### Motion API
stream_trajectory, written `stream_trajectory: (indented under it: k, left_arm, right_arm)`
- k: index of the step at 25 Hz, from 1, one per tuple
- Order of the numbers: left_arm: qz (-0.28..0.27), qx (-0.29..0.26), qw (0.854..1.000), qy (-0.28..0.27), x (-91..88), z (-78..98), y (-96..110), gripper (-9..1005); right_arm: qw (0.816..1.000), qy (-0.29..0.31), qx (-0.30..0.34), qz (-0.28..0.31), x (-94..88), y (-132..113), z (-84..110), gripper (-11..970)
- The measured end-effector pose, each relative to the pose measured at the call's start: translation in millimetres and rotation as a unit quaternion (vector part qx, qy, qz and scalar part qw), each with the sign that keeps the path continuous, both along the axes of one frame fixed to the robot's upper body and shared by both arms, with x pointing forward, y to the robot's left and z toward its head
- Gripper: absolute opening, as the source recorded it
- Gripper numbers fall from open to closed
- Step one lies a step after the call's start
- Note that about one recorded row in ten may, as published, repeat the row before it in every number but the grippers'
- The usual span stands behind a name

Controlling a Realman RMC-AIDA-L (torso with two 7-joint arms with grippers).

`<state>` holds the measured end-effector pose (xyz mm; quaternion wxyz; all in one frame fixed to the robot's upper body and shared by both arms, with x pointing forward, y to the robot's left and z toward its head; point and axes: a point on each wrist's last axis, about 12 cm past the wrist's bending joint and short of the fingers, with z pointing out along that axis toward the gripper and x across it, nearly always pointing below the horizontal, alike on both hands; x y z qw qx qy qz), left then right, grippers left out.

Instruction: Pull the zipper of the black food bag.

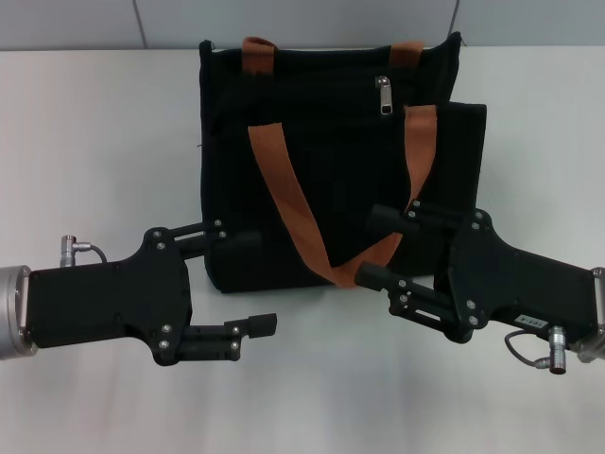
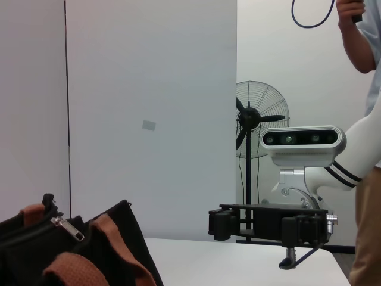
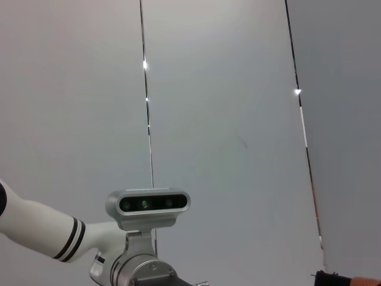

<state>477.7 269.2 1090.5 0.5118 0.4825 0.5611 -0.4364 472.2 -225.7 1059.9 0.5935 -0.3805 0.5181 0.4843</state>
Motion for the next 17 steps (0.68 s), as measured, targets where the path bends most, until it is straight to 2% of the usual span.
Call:
stream_trajectory:
  k: [17]
  left_arm:
    - [0.002, 0.001, 1.000, 0.000, 0.5, -0.5, -0.6, 798]
  right_arm:
    - [1.000, 0.013, -0.012, -0.012, 1.4, 0.7, -5.3, 545]
